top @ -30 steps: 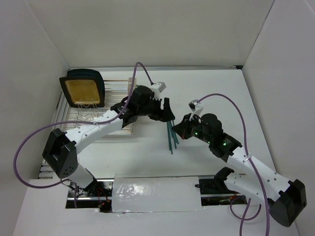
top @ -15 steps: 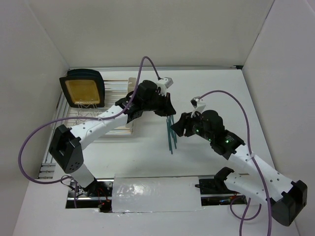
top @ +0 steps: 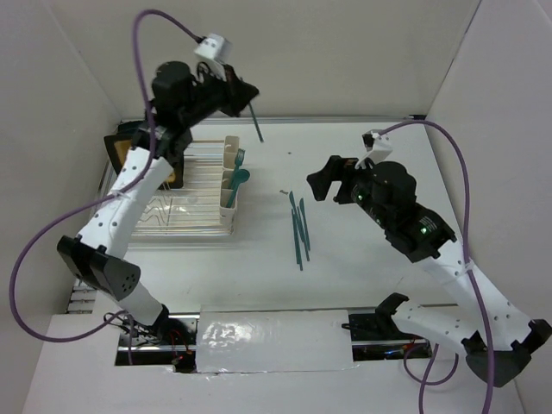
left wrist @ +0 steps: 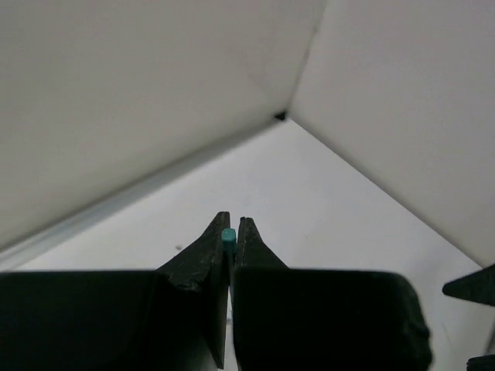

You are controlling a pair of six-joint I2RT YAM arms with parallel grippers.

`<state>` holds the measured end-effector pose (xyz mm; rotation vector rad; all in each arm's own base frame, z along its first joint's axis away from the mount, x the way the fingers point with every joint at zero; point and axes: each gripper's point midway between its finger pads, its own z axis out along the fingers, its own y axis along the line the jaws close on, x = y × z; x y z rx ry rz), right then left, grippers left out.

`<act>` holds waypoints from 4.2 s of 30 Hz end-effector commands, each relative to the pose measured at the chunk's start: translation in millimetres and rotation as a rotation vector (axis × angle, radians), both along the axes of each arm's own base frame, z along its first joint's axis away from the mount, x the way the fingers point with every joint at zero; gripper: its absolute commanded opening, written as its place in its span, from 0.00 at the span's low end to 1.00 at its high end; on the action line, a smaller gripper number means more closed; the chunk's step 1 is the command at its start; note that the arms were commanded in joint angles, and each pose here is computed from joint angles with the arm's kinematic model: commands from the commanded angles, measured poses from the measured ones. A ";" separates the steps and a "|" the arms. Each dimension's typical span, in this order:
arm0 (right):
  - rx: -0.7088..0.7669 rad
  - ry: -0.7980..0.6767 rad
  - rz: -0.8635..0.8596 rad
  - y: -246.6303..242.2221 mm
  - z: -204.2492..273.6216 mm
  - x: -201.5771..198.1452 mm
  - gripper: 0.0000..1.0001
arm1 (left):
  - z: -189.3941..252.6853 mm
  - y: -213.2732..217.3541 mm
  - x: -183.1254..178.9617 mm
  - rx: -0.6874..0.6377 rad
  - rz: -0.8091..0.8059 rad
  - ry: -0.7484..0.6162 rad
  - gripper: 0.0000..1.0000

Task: Sort the eating utensils into containers

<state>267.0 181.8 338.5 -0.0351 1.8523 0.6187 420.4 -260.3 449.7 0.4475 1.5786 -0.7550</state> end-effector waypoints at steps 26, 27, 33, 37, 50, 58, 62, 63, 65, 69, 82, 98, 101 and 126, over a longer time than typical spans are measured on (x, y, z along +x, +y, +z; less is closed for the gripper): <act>-0.090 0.212 -0.182 -22.3 -98.5 65.2 1.00 | -42.3 78.0 86.1 0.259 0.077 -0.257 0.00; -0.087 0.218 -0.179 -22.3 -99.5 65.7 1.00 | -46.4 73.9 88.1 0.264 0.066 -0.251 0.00; -0.102 0.238 -0.185 -26.4 -107.8 70.6 1.00 | -69.2 64.3 100.2 0.326 0.085 -0.244 0.00; -0.104 0.245 -0.176 -26.2 -111.6 74.0 1.00 | -82.3 61.8 94.1 0.326 0.067 -0.184 0.00; -0.093 0.288 -0.149 -22.6 -131.0 77.1 1.00 | -95.0 62.2 66.6 0.307 0.029 -0.083 0.00; -0.098 0.337 -0.133 -18.8 -150.6 77.5 1.00 | -119.5 63.9 58.9 0.311 0.024 -0.029 0.00; -0.097 0.336 -0.133 -18.8 -150.1 77.4 1.00 | -120.5 64.4 57.4 0.308 0.026 -0.027 0.00; -0.098 0.337 -0.133 -18.8 -150.7 77.5 1.00 | -118.5 64.4 58.0 0.308 0.028 -0.038 0.00; -0.098 0.335 -0.132 -18.9 -150.1 77.4 1.00 | -120.6 63.7 59.8 0.313 0.028 -0.052 0.00; -0.102 0.356 -0.125 -18.9 -158.9 73.0 1.00 | -135.5 65.6 73.2 0.337 0.050 -0.049 0.00; -0.104 0.378 -0.128 -19.6 -170.3 69.2 1.00 | -181.4 64.4 110.1 0.402 0.068 -0.007 0.00; -0.117 0.452 -0.071 -12.2 -199.8 55.6 1.00 | -149.8 67.7 126.5 0.407 0.144 -0.038 0.92; -0.120 0.460 -0.057 -10.8 -205.4 51.5 1.00 | -125.6 78.2 127.2 0.378 0.181 -0.040 1.00; -0.404 0.596 -0.138 3.4 -309.1 50.1 0.45 | -32.7 101.3 -54.0 0.119 -0.048 -0.047 1.00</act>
